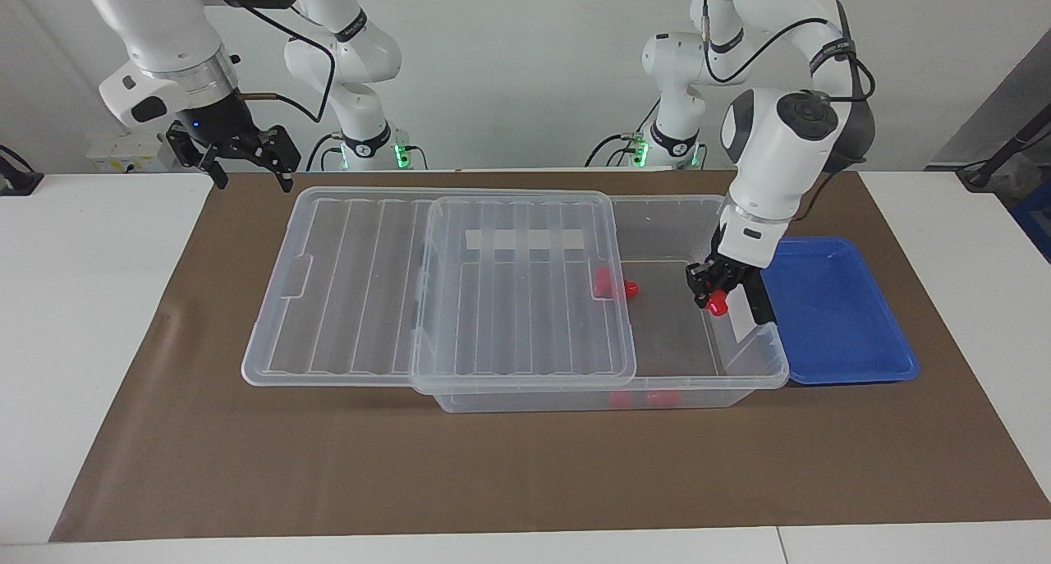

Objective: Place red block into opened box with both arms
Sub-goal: 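Lift the red block and carry it over the open box, then lower the red block into the box and open the left gripper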

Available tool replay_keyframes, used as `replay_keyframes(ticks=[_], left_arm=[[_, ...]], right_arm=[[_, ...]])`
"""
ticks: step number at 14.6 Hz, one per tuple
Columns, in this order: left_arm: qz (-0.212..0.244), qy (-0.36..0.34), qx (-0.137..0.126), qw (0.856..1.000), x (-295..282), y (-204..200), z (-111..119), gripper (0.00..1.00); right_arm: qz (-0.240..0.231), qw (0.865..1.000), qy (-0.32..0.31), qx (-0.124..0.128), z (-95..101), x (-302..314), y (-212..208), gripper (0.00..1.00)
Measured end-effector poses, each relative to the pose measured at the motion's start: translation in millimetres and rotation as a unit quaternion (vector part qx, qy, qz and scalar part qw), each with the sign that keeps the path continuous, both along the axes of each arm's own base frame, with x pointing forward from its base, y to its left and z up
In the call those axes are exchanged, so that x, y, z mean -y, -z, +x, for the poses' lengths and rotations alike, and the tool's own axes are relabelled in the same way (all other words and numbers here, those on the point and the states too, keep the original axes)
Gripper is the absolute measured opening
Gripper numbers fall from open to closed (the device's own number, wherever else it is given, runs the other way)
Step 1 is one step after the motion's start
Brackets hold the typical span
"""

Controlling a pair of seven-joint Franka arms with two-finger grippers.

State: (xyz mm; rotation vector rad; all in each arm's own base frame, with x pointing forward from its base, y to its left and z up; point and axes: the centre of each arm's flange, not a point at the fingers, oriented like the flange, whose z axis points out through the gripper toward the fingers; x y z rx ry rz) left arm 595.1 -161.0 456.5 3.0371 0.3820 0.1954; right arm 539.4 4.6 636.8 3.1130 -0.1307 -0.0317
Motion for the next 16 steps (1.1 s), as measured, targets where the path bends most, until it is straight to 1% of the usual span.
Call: replay_keyframes(ticks=[2, 3, 5, 6, 9, 12, 14, 16], left_arm=[[-0.001, -0.001, 0.005, 1.000, 1, 17, -5, 0.35], [0.006, 0.005, 0.006, 1.000, 2, 24, -8, 0.35], [0.045, 0.035, 0.009, 0.998, 11, 40, -16, 0.35], [0.053, 0.040, 0.011, 0.998, 18, 47, -20, 0.35], [0.057, 0.032, 0.017, 0.998, 31, 59, -23, 0.35], [0.065, 0.039, 0.027, 0.997, 33, 75, -19, 0.35], [0.062, 0.041, 0.036, 0.997, 30, 93, -18, 0.35], [0.059, 0.041, 0.039, 0.997, 27, 114, -17, 0.35]], right_arm=[[0.000, 1.000, 0.000, -0.001, 0.0, 0, 0, 1.00], [0.000, 1.000, 0.000, -0.001, 0.0, 0, 1, 1.00], [0.000, 1.000, 0.000, -0.003, -0.1, 0, 2, 1.00], [0.000, 1.000, 0.000, -0.003, -0.1, 0, 3, 1.00], [0.000, 1.000, 0.000, -0.006, -0.2, 0, 5, 1.00], [0.000, 1.000, 0.000, -0.007, -0.3, 0, 6, 1.00], [0.000, 1.000, 0.001, -0.008, -0.3, 2, 7, 1.00], [0.000, 1.000, 0.003, -0.008, -0.3, 3, 7, 1.00]])
